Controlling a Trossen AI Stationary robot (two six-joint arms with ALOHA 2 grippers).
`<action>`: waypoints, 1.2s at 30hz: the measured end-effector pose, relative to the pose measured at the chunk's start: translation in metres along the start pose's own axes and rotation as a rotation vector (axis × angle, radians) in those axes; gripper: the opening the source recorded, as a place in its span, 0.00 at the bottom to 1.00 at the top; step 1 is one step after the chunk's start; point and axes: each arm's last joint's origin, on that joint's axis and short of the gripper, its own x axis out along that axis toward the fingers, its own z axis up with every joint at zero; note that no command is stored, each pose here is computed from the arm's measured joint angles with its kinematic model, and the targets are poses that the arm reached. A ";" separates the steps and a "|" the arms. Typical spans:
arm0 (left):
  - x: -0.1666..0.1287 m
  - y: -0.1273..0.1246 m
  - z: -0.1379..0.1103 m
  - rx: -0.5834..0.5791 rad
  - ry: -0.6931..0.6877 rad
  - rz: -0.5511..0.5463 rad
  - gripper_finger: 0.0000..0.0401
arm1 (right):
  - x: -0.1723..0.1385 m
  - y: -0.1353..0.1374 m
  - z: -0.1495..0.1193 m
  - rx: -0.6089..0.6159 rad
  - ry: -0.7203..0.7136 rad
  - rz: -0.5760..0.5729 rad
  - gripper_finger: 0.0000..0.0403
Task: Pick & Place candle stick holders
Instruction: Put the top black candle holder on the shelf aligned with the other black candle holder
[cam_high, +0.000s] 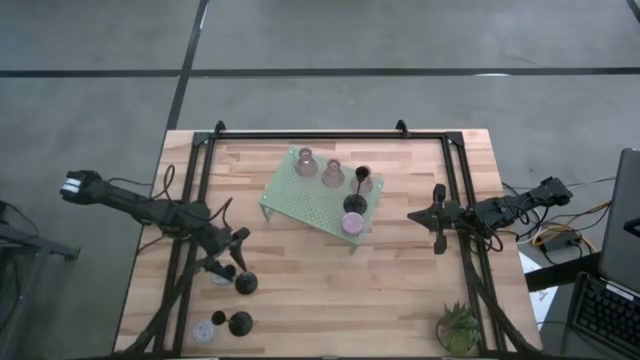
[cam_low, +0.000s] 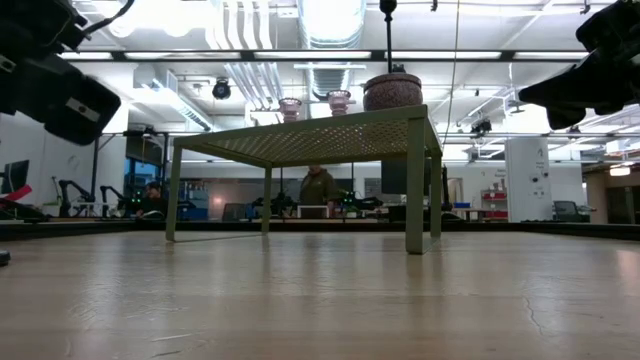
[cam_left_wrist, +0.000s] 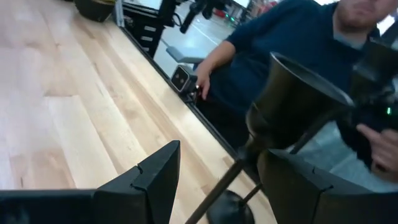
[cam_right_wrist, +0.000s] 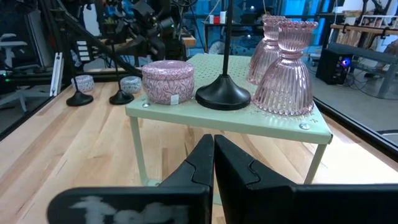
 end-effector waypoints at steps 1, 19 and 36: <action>0.000 0.000 0.000 -0.023 -0.003 0.004 0.53 | 0.000 0.000 0.000 0.000 0.000 0.000 0.02; 0.001 0.003 0.000 -0.055 -0.029 0.081 0.52 | 0.000 0.000 0.000 0.000 0.000 0.000 0.02; 0.001 0.003 0.001 -0.046 -0.035 0.080 0.23 | 0.000 0.000 0.000 0.000 0.000 0.000 0.02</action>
